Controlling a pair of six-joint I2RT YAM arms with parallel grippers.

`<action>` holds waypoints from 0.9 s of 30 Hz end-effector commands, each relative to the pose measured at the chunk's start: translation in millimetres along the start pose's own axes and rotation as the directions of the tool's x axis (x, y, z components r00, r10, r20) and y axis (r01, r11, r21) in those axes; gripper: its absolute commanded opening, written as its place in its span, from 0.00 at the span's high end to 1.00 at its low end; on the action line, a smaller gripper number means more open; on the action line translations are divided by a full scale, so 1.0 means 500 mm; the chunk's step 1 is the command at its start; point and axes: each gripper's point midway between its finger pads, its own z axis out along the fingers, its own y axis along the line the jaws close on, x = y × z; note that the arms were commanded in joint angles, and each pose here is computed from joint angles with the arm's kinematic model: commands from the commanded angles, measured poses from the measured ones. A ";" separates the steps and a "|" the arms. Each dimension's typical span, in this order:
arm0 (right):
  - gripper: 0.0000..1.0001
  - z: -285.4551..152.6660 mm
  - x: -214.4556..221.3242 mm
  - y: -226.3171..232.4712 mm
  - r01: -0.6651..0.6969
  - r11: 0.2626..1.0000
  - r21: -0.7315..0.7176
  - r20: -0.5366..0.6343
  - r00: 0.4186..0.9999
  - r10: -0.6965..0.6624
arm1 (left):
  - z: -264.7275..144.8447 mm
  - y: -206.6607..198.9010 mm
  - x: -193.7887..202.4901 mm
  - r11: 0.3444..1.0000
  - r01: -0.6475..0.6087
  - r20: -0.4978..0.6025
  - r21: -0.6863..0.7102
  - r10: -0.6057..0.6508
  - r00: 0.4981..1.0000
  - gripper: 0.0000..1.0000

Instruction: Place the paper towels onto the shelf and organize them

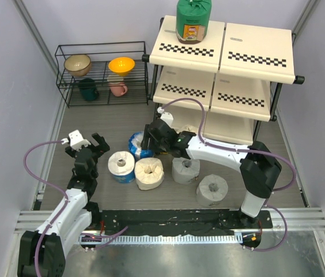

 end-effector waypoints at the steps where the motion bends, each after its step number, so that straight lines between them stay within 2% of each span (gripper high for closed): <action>1: 0.35 0.009 -0.033 0.031 -0.043 0.999 -0.017 0.047 0.998 0.044 | 0.004 -0.011 -0.042 0.999 0.038 0.060 0.004 -0.038 0.997 0.00; 13: 0.38 0.051 -0.024 -0.004 -0.065 0.996 0.068 0.044 0.997 0.062 | 0.004 -0.011 -0.041 0.999 0.037 0.058 0.005 -0.037 0.998 0.00; 27: 0.43 0.097 0.001 -0.022 -0.026 0.993 0.114 0.000 1.000 0.026 | 0.003 -0.010 -0.042 0.999 0.038 0.061 0.005 -0.038 0.997 0.00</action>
